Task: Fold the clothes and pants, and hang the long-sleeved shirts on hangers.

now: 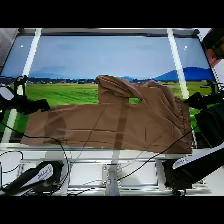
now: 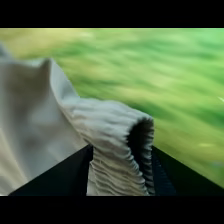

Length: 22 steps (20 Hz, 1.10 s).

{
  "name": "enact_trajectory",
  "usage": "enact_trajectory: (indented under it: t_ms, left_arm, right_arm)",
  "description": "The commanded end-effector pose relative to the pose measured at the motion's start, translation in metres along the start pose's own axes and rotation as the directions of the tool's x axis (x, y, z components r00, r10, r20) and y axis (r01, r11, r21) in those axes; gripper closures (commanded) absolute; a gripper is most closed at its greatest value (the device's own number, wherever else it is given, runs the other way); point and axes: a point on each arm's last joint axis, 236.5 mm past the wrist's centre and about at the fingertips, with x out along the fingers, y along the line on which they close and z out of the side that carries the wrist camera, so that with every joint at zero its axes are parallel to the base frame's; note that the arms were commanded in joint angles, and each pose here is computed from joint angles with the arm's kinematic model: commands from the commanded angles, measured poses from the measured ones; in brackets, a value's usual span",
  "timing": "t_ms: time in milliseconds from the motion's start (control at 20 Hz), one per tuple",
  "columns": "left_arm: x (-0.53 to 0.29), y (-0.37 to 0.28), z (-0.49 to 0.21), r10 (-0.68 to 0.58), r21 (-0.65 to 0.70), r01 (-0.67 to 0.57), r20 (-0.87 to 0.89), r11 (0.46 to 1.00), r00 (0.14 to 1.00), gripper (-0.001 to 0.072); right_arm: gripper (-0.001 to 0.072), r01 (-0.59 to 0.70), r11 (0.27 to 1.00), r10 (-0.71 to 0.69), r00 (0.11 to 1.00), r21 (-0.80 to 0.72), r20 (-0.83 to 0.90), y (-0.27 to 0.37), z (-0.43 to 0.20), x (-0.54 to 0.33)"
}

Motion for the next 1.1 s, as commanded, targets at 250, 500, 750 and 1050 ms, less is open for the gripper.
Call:
enact_trajectory:
  t_ms: [250,500,750,1050]
  left_arm:
    - [0.050,-0.075,0.002,-0.142,0.156,0.150,-0.066,0.976,0.988,0.0005]
    - [0.070,-0.132,0.019,-0.178,0.283,0.167,0.012,0.944,0.984,0.0005]
    - [0.070,-0.143,0.019,-0.187,0.309,0.171,0.023,0.936,0.982,0.0005]
    - [0.070,-0.144,0.019,-0.189,0.309,0.173,0.022,0.935,0.982,0.0005]
  right_arm:
    - [0.0340,-0.124,0.986,0.130,0.990,-0.115,0.045,0.021,0.013,0.010]
    - [0.0127,-0.035,0.989,0.045,0.997,-0.142,0.070,0.006,0.020,0.003]
    - [0.0127,0.144,0.977,-0.145,0.989,-0.155,0.002,-0.026,0.010,-0.021]
    - [0.0132,0.063,0.991,-0.074,0.992,-0.115,-0.101,-0.017,-0.018,-0.005]
